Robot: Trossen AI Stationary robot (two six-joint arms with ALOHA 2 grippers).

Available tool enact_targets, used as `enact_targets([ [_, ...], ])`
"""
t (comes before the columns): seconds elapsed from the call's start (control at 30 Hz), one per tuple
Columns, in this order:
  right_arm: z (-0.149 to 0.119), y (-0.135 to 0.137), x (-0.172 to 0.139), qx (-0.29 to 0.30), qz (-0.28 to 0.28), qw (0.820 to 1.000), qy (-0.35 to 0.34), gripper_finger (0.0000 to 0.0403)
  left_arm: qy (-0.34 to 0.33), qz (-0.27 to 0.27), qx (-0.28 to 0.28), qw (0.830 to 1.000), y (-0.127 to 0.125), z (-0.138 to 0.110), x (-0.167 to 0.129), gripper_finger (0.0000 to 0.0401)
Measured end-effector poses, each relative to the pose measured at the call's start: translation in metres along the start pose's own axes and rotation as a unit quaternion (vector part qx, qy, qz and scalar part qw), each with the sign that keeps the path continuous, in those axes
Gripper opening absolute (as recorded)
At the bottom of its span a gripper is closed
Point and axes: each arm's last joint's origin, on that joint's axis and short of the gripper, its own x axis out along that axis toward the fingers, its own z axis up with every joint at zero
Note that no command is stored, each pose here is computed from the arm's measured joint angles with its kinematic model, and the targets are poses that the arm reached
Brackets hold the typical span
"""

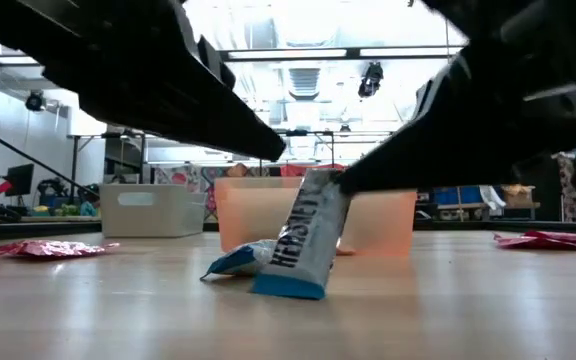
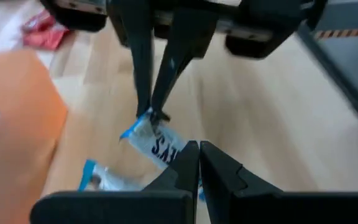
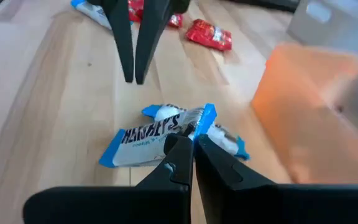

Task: Sort candy
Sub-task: Put the blue chocolate bar into the gray bin

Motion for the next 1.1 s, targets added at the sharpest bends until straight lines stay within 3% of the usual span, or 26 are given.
enact_targets([
  [0.13, 0.011, 0.010, -0.006, -0.045, -0.020, 0.999, -0.017, 0.0008, -0.069, -0.077, 0.022, 0.994, 0.002, -0.010, -0.006, 0.0000],
  [0.2, 0.016, 0.015, -0.009, -0.063, -0.025, 0.998, -0.020, 0.0008, -0.113, -0.096, 0.006, 0.989, 0.008, -0.017, -0.010, 0.0000],
  [0.37, 0.027, 0.022, -0.012, -0.105, -0.039, 0.994, -0.004, 0.0008, -0.120, -0.057, -0.081, 0.988, 0.026, -0.037, -0.014, 0.0000],
  [0.47, 0.035, 0.025, -0.013, -0.126, -0.042, 0.991, 0.007, 0.0008, -0.117, -0.046, -0.100, 0.987, 0.028, -0.040, -0.015, 0.0008],
  [0.73, 0.047, 0.027, -0.012, -0.169, -0.050, 0.984, 0.005, 0.0008, -0.127, -0.026, -0.110, 0.985, 0.029, -0.037, -0.014, 0.0085],
  [0.9, 0.047, 0.025, -0.011, -0.187, -0.055, 0.981, 0.006, 0.0008, -0.123, -0.067, -0.106, 0.984, 0.025, -0.035, -0.013, 0.0143],
  [1.1, 0.049, 0.021, -0.006, -0.203, -0.061, 0.977, 0.007, 0.0008, -0.125, -0.058, -0.110, 0.984, 0.025, -0.032, -0.002, 0.0171],
])
